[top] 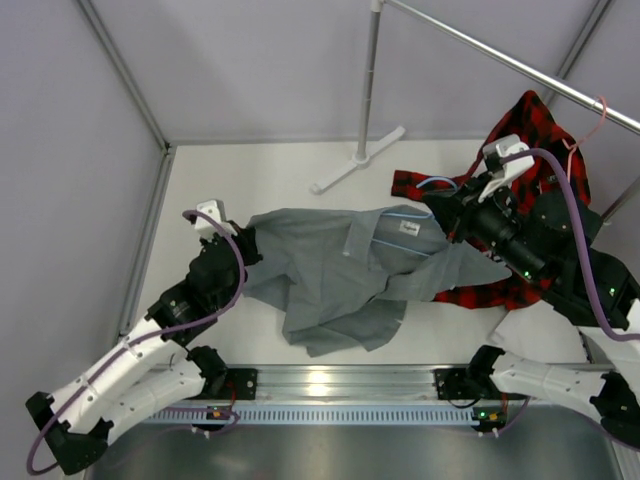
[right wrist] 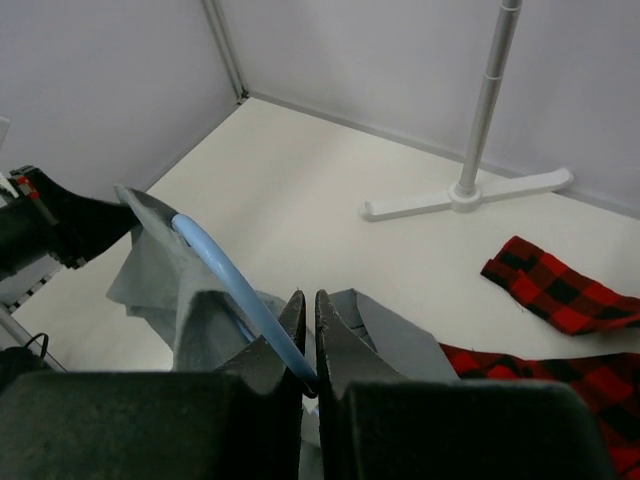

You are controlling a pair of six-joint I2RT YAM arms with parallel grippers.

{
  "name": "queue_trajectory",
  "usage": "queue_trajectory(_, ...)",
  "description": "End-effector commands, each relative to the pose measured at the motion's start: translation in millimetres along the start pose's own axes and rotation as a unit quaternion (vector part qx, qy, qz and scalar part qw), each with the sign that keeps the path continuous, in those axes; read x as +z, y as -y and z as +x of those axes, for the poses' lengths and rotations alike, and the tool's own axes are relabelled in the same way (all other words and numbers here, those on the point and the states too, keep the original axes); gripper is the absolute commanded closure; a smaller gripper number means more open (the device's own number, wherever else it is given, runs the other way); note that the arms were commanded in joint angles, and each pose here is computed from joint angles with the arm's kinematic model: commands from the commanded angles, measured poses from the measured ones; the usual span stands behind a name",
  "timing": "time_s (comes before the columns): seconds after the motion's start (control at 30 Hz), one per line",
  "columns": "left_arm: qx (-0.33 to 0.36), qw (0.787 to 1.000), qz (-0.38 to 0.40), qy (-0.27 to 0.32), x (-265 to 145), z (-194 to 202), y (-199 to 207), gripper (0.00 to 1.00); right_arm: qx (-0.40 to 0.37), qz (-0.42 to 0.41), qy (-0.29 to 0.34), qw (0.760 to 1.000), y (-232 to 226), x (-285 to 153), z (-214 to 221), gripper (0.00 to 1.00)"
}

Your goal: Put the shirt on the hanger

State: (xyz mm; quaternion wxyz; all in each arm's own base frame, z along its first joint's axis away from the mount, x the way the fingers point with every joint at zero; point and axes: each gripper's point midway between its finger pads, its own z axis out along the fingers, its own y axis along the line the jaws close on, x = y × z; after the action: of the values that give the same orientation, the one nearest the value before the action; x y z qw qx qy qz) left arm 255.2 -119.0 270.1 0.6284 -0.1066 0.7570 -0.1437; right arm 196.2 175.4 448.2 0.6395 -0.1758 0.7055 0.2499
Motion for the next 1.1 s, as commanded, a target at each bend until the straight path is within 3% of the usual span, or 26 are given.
queue_trajectory(0.0, -0.028, 0.995, -0.089, 0.032, 6, -19, -30, 1.00, 0.029, 0.003, 0.059, 0.998, 1, -18, -42, 1.00)
queue_trajectory(0.2, -0.015, 0.995, -0.092, 0.039, 12, -35, -29, 1.00, 0.032, -0.021, 0.056, 0.998, -13, -6, -58, 1.00)
queue_trajectory(0.3, 0.004, 0.995, -0.086, 0.058, 16, -71, -27, 1.00, 0.029, -0.043, 0.044, 0.998, -26, 4, -69, 1.00)
queue_trajectory(0.4, 0.046, 0.992, -0.057, 0.104, 19, -135, -6, 0.96, 0.034, -0.098, 0.076, 0.992, -50, -5, -123, 1.00)
queue_trajectory(0.43, 0.043, 0.988, -0.050, 0.142, 8, -179, 5, 0.94, 0.032, -0.108, 0.067, 0.991, -58, 9, -124, 1.00)
queue_trajectory(0.5, 0.099, 0.981, -0.082, 0.145, 20, -206, 9, 0.94, 0.045, -0.129, 0.111, 0.984, -65, -5, -158, 1.00)
queue_trajectory(0.57, 0.123, 0.974, -0.080, 0.172, 21, -256, 29, 0.96, 0.046, -0.138, 0.126, 0.981, -70, -2, -171, 1.00)
queue_trajectory(0.67, 0.150, 0.969, -0.066, 0.183, 21, -287, 46, 0.95, 0.048, -0.159, 0.144, 0.976, -78, -4, -182, 1.00)
queue_trajectory(0.7, 0.156, 0.970, -0.058, 0.176, 21, -285, 48, 0.87, 0.047, -0.157, 0.130, 0.978, -79, 6, -172, 1.00)
queue_trajectory(0.73, 0.164, 0.971, -0.029, 0.169, 22, -281, 57, 0.69, 0.047, -0.145, 0.130, 0.980, -74, 6, -168, 1.00)
queue_trajectory(0.77, 0.171, 0.973, -0.017, 0.156, 22, -270, 58, 0.44, 0.044, -0.128, 0.099, 0.986, -71, 22, -145, 1.00)
queue_trajectory(0.8, 0.177, 0.975, -0.009, 0.133, 23, -255, 56, 0.03, 0.048, -0.108, 0.096, 0.988, -63, 20, -139, 1.00)
queue_trajectory(0.9, 0.165, 0.981, 0.001, 0.102, 11, -221, 41, 0.02, 0.060, -0.005, 0.057, 0.997, -28, 39, -96, 1.00)
queue_trajectory(0.93, 0.141, 0.983, 0.021, 0.116, -10, -223, 39, 0.02, 0.065, 0.028, 0.062, 0.996, -14, 33, -93, 1.00)
queue_trajectory(1.07, 0.136, 0.974, 0.138, 0.114, -37, -198, 61, 0.02, 0.059, 0.037, 0.028, 0.997, -10, 41, -51, 1.00)
